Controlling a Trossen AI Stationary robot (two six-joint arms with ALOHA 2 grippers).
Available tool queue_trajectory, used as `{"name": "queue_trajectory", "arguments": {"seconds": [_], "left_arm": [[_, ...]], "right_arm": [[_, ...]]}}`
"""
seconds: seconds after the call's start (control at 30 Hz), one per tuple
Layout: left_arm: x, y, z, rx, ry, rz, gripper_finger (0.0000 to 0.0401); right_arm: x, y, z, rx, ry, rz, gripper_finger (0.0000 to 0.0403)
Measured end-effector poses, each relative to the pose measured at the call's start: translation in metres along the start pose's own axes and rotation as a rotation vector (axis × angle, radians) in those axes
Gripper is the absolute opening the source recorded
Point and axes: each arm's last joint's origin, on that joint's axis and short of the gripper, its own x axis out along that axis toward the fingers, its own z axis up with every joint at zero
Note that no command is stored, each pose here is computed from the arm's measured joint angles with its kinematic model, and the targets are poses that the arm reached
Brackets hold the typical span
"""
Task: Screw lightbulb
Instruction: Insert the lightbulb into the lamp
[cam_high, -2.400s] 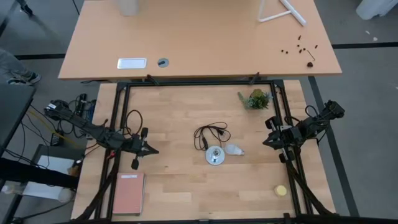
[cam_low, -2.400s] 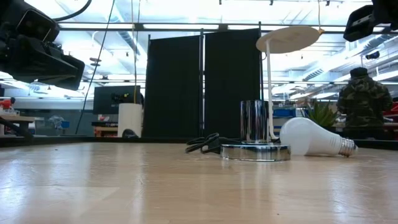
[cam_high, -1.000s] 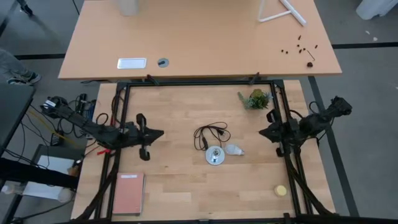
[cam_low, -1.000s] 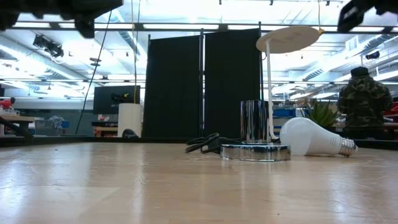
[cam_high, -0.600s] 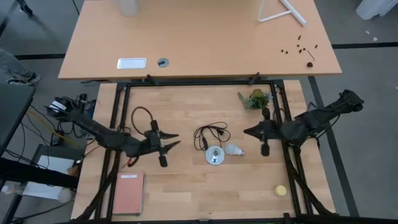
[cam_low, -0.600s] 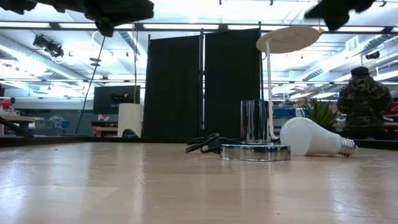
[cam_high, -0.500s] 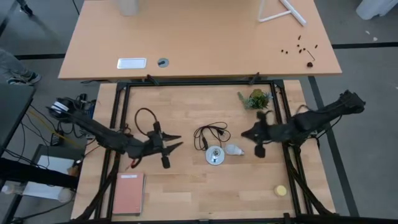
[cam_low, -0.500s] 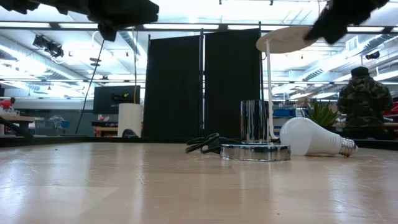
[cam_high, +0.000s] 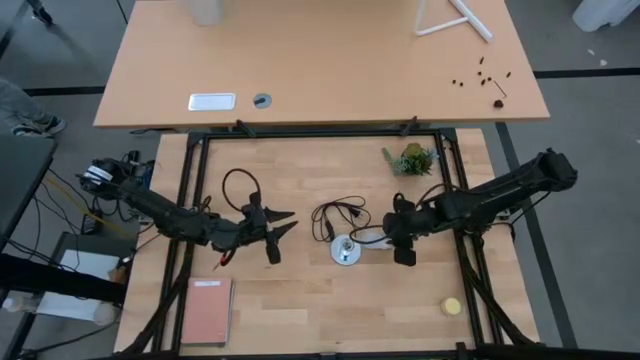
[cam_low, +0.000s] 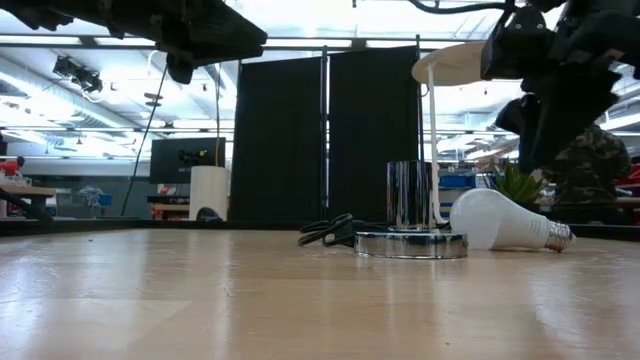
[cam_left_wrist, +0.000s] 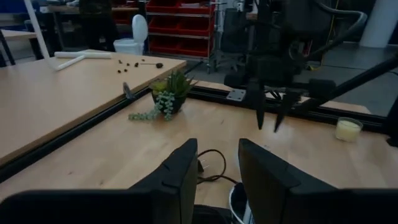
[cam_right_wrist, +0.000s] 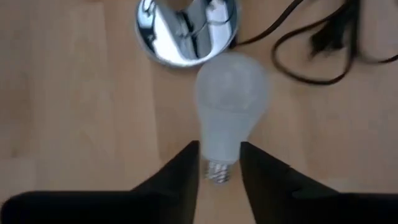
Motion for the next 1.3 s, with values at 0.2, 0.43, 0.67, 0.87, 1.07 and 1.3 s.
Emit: {"name": "queue_trajectory", "arguments": {"seconds": [0.2,0.43,0.67,0.87,1.07,1.3], "left_arm": [[0.0,-0.001,0.0,-0.013,0.007,-0.035,0.0121],[0.0,-0.003,-0.001,-0.055,0.028,-0.108,0.0121],[-0.001,-0.005,-0.002,-0.1,0.048,-0.151,0.0121],[-0.001,-0.005,-0.004,-0.117,0.062,-0.159,0.0121],[-0.001,-0.005,-0.004,-0.105,0.065,-0.159,0.0121],[-0.002,-0.006,-0.005,-0.104,0.071,-0.172,0.0121]], "right_arm": [[0.001,0.006,-0.003,0.094,0.001,-0.013,0.0227],[0.024,0.013,-0.01,0.063,0.037,-0.149,0.0282],[0.049,0.019,-0.013,0.021,0.107,-0.164,0.0284],[0.058,0.007,-0.023,-0.059,0.194,-0.379,0.0284],[0.048,-0.006,-0.029,-0.076,0.159,-0.67,0.0284],[0.045,-0.003,-0.031,0.012,0.225,-0.527,0.0284]]}}
